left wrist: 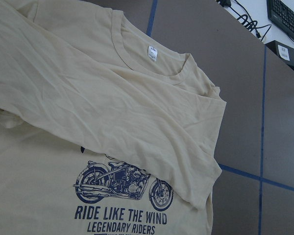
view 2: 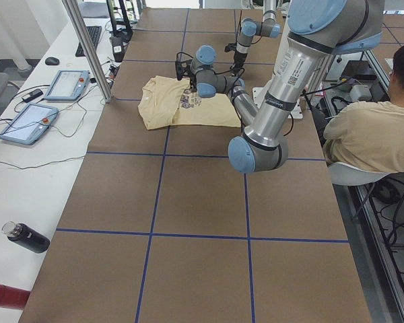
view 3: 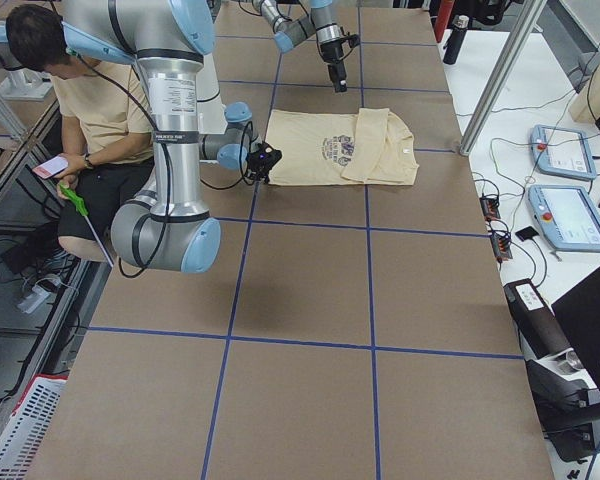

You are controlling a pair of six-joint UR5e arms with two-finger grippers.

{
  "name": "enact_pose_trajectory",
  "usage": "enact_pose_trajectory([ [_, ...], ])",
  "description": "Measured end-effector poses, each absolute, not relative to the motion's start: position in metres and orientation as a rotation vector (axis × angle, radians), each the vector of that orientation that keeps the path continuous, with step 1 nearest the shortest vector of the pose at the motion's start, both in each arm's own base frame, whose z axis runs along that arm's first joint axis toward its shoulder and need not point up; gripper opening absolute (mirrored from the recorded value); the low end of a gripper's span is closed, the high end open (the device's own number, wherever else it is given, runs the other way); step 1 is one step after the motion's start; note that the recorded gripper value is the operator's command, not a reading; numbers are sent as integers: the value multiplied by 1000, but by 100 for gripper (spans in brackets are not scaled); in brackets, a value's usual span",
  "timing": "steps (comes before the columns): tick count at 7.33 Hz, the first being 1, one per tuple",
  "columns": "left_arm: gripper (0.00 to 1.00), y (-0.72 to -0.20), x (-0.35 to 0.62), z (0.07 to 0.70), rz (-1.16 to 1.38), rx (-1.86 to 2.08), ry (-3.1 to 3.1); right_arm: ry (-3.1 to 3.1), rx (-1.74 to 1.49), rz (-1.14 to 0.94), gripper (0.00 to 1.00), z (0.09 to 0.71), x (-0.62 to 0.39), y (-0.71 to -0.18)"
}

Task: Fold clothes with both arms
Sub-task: 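Move both grippers to the shirt hem corners nearest the robot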

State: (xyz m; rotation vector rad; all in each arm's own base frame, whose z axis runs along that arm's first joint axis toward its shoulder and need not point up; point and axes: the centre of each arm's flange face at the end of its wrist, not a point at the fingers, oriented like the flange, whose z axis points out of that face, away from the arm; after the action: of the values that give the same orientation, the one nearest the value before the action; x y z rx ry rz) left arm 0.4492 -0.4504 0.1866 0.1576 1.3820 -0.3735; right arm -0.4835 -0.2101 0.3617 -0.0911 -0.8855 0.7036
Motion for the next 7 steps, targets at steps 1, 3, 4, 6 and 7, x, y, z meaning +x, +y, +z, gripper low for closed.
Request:
enact_pose_trajectory([
  [1, 98, -449, 449, 193, -382, 149, 1371, -894, -97, 703, 0, 358, -478, -210],
  [3, 98, -413, 452, 219, -437, 89, 1297, -907, -121, 695, 0, 350, -465, -208],
  [4, 96, -380, 458, 227, -460, 73, 1216, -907, -135, 689, 0, 349, -459, -206],
  [6, 89, -305, 477, 252, -501, 23, 1068, -904, -146, 684, 0, 350, -453, -204],
  [7, 82, -276, 485, 270, -508, -4, 1023, -902, -147, 683, 0, 350, -452, -204],
])
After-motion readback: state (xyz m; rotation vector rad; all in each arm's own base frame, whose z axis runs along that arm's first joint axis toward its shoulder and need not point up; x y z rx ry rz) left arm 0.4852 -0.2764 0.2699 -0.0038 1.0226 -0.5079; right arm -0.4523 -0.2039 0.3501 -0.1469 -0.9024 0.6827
